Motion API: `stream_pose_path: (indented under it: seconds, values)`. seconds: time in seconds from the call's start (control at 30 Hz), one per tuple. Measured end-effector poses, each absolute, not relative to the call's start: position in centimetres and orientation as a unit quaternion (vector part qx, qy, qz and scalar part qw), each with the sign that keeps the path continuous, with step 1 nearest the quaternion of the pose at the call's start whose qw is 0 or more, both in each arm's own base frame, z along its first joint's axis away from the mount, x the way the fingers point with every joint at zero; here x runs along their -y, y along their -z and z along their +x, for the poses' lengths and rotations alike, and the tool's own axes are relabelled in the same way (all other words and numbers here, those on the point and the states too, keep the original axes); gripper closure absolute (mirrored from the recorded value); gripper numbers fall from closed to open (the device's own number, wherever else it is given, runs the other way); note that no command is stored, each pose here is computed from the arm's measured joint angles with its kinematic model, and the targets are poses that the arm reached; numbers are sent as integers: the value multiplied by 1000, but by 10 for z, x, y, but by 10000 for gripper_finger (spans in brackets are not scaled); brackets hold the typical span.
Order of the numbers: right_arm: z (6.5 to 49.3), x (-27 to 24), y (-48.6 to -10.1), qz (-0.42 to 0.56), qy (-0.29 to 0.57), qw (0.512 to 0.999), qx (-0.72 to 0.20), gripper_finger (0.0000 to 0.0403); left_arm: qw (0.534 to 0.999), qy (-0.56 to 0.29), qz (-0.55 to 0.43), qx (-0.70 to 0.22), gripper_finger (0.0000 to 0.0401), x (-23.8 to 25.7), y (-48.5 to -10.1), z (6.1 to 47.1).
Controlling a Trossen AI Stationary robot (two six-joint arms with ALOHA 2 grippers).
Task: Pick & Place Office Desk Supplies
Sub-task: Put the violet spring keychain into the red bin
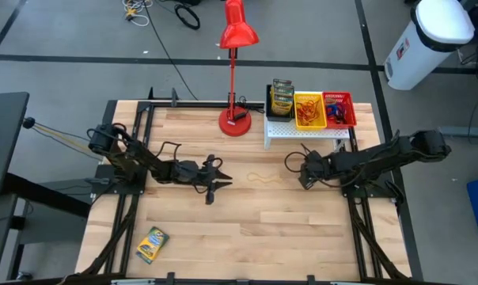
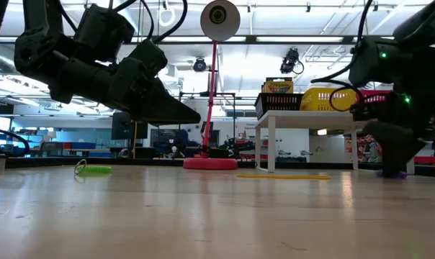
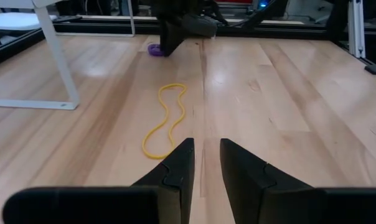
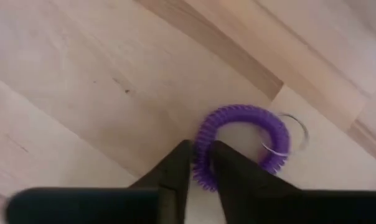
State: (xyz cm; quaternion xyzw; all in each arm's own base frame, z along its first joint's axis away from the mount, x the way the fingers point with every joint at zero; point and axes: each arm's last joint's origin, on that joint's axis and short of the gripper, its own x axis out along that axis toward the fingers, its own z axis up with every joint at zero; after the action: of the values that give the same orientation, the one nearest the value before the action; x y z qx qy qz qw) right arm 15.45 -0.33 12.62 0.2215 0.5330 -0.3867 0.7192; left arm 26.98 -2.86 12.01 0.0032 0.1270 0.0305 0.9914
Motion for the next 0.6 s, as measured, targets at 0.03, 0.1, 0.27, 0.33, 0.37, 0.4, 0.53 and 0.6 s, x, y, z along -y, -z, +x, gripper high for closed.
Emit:
stream_pose_path:
  seconds: [0.03, 0.1, 0.27, 0.33, 0.37, 0.4, 0.53, 0.6]
  values:
    - [155, 3, -127, 218, 384, 720, -535, 348, 991, -30, 3, -127, 318, 29, -120, 270]
    - [157, 4, -130, 207, 383, 723, -537, 382, 991, -30, 3, -127, 318, 29, -120, 270]
    - [175, -3, -158, 184, 364, 748, -523, 374, 991, -30, 3, -127, 318, 29, -120, 270]
    - [183, -8, -181, 165, 364, 757, -517, 376, 991, -30, 3, -127, 318, 29, -120, 270]
    - [186, -11, -194, 152, 366, 760, -515, 381, 991, -30, 3, -127, 318, 29, -120, 270]
    - [188, -13, -208, 138, 370, 762, -514, 386, 991, -30, 3, -127, 318, 29, -120, 270]
    - [191, -18, -274, 86, 395, 776, -484, 396, 991, -31, 3, -127, 318, 29, -120, 270]
    - [187, -15, -304, 67, 414, 776, -471, 392, 991, -31, 2, -127, 318, 29, -120, 270]
